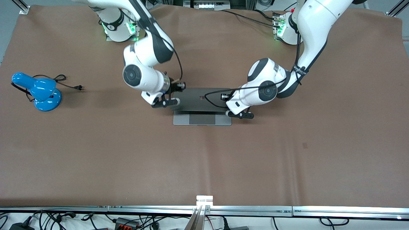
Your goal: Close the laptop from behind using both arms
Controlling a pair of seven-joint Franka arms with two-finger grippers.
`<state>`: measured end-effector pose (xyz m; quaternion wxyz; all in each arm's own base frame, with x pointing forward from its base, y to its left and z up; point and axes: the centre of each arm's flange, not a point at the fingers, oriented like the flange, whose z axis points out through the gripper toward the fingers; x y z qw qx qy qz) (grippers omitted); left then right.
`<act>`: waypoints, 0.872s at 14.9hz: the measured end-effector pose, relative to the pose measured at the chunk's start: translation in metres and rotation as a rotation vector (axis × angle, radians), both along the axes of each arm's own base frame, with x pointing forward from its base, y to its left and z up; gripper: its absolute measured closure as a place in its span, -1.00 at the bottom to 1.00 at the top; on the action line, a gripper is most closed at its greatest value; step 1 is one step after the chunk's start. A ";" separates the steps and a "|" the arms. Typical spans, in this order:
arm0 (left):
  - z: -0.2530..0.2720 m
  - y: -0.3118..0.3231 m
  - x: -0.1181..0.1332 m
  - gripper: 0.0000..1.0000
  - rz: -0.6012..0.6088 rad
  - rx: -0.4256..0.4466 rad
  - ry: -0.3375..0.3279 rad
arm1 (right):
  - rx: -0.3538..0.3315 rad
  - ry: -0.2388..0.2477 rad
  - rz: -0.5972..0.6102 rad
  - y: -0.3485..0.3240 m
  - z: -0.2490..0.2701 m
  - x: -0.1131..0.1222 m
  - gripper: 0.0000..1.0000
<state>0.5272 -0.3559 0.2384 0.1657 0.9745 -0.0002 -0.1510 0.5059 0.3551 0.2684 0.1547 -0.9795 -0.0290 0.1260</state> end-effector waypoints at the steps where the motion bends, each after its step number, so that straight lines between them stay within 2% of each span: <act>1: -0.007 0.000 0.002 0.98 -0.007 0.003 0.003 | -0.010 -0.006 -0.013 -0.002 -0.012 0.011 0.98; 4: -0.030 -0.005 0.004 0.98 -0.039 0.020 0.009 | -0.044 -0.026 -0.035 -0.009 -0.040 0.041 0.98; 6: -0.046 -0.007 0.005 0.98 -0.054 0.032 0.017 | -0.058 -0.037 -0.036 -0.007 -0.057 0.051 0.98; 9: -0.063 -0.009 0.008 0.98 -0.063 0.048 0.017 | -0.075 -0.052 -0.040 -0.005 -0.083 0.055 0.98; 13: -0.059 -0.014 0.011 0.98 -0.062 0.073 -0.006 | -0.075 -0.060 -0.037 -0.002 -0.084 0.056 0.98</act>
